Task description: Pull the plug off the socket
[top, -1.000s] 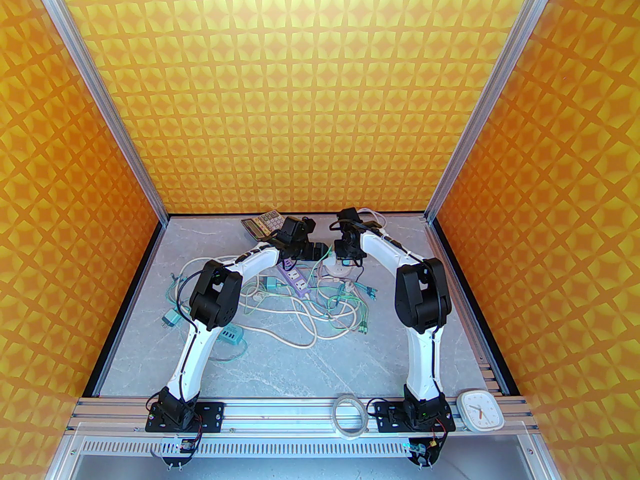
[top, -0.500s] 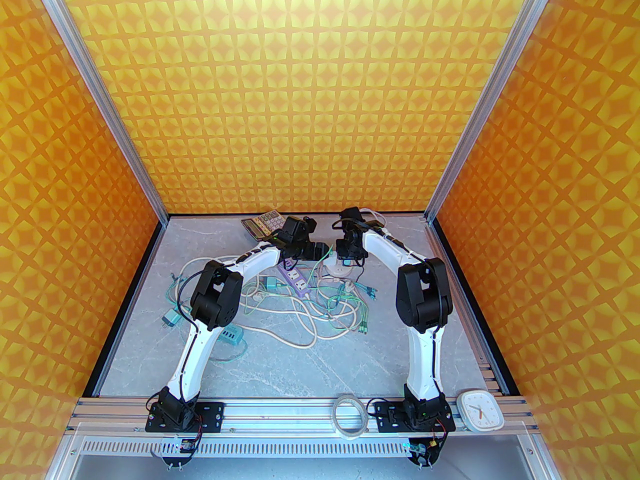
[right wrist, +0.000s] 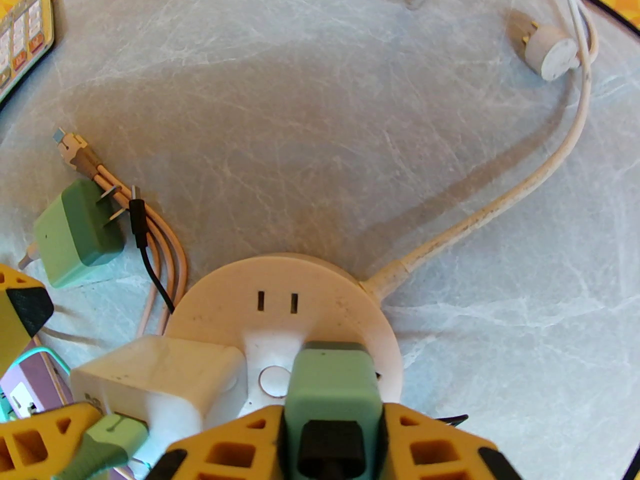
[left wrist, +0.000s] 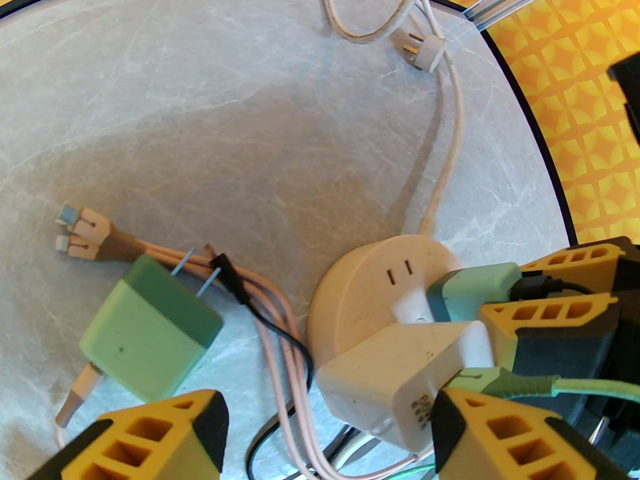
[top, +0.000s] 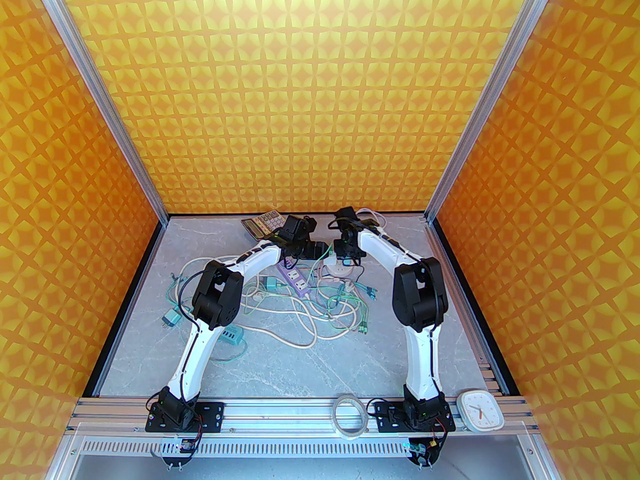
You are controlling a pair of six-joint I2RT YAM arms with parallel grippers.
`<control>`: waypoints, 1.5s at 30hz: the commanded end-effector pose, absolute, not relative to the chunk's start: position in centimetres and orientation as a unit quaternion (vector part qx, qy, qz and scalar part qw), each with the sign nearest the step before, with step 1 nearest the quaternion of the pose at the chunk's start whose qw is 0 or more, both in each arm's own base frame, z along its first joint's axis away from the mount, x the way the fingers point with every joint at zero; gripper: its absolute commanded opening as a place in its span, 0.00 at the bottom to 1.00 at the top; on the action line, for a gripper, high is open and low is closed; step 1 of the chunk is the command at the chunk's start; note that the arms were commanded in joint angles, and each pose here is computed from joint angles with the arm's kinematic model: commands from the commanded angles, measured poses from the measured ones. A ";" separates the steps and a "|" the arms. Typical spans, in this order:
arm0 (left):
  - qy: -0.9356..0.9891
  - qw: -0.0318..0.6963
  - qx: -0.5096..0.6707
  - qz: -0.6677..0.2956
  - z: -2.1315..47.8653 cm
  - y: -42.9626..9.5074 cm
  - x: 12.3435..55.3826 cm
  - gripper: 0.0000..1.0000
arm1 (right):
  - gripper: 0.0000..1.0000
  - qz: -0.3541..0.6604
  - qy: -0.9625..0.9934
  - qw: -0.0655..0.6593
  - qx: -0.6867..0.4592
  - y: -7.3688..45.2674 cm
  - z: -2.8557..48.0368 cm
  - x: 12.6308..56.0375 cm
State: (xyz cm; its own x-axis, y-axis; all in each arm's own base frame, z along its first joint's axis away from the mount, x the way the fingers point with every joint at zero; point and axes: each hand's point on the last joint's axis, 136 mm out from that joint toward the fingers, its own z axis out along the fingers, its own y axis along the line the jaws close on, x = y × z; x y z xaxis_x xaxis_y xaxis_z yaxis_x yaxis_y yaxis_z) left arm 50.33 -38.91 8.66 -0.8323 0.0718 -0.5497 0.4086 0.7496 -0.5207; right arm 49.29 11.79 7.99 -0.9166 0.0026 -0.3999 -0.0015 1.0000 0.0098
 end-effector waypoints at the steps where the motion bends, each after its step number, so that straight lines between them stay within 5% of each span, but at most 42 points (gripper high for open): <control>1: 0.928 0.198 0.138 -0.285 3.2 -38.4 48.2 0.71 | 0.29 0.037 0.979 0.196 0.029 10.8 7.8 49.0; 13: 0.930 0.195 0.145 -0.276 3.1 -38.9 48.1 0.69 | 0.30 -0.004 0.979 0.195 -0.060 16.5 8.1 48.3; 23: 0.933 0.192 0.149 -0.265 2.7 -38.8 47.9 0.69 | 0.29 0.039 0.978 0.203 0.014 11.7 8.8 49.0; 35: 0.937 0.184 0.153 -0.253 1.9 -39.1 47.7 0.67 | 0.30 0.021 0.978 0.202 -0.048 16.4 9.3 48.3; 45: 0.939 0.183 0.156 -0.245 1.8 -39.0 47.6 0.67 | 0.30 0.041 0.977 0.207 0.023 11.3 9.5 49.1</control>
